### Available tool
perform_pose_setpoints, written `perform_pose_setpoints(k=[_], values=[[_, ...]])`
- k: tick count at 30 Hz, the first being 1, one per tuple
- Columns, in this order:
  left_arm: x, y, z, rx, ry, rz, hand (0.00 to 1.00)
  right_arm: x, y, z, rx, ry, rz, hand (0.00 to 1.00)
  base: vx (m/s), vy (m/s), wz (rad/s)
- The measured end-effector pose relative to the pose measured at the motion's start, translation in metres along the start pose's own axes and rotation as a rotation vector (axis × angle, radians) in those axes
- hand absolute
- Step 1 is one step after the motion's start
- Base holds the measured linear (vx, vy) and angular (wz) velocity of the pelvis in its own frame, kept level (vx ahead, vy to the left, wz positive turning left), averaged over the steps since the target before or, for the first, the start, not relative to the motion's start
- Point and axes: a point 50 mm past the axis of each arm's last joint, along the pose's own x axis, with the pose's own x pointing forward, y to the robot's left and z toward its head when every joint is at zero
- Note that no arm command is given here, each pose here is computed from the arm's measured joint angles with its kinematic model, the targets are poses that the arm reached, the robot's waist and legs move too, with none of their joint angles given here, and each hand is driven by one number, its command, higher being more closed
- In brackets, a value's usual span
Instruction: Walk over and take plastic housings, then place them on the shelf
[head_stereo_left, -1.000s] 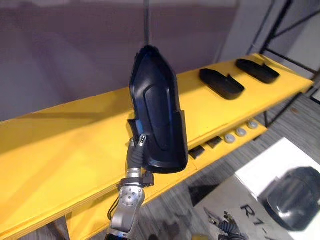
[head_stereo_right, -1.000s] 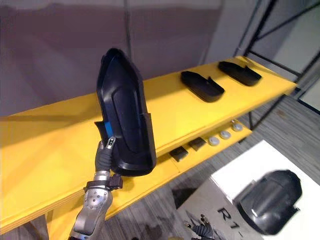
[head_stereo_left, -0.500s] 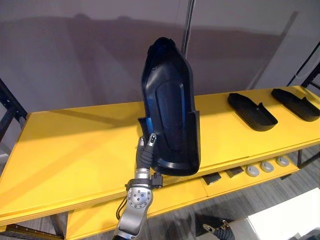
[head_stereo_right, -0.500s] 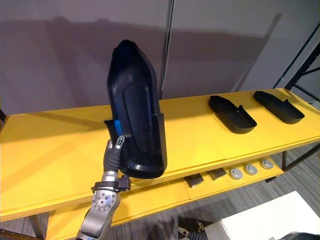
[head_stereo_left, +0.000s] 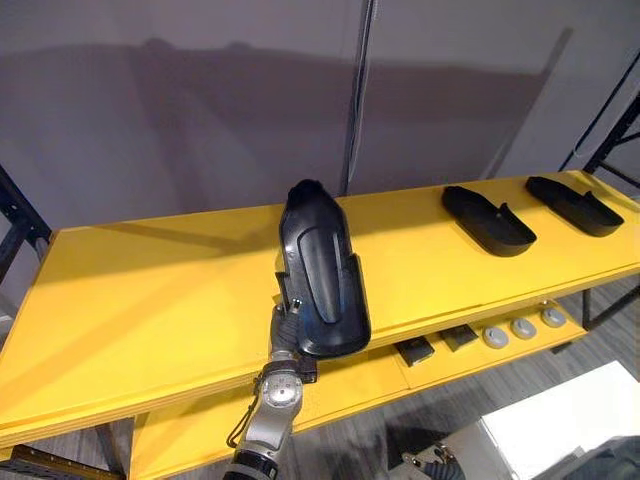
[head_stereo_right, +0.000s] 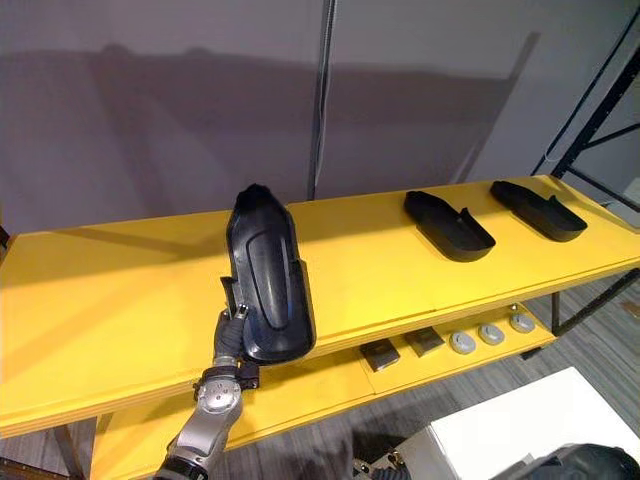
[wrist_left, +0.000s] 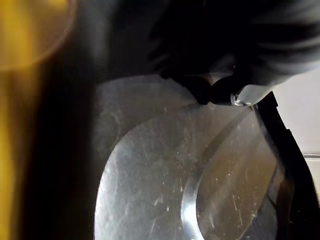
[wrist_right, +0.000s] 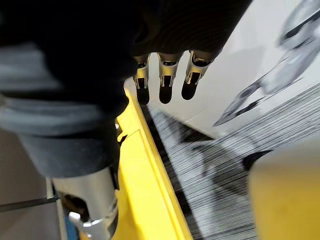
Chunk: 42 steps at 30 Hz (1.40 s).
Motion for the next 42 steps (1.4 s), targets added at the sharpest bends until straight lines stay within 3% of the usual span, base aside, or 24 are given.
perform_pose_setpoints(k=[11,24,25,42], values=[[0.042,-0.003,0.02,0.037,0.0,0.043,1.0,0.002,-0.014,-0.003,-0.035,0.023,-0.033,0.0,-0.03,-0.005,-0.08],[0.07,-0.005,0.049,-0.134,0.014,0.064,1.0,0.012,-0.006,0.028,-0.036,-0.053,-0.006,0.0,0.03,0.013,-0.02],[0.071,-0.006,0.049,-0.145,0.023,0.063,0.0,0.012,-0.005,0.028,-0.036,-0.054,-0.005,0.0,-0.04,0.017,0.01],[0.079,-0.014,0.068,-0.208,0.002,0.009,0.0,0.017,-0.004,0.043,-0.038,-0.085,0.012,0.0,0.0,0.002,0.0]])
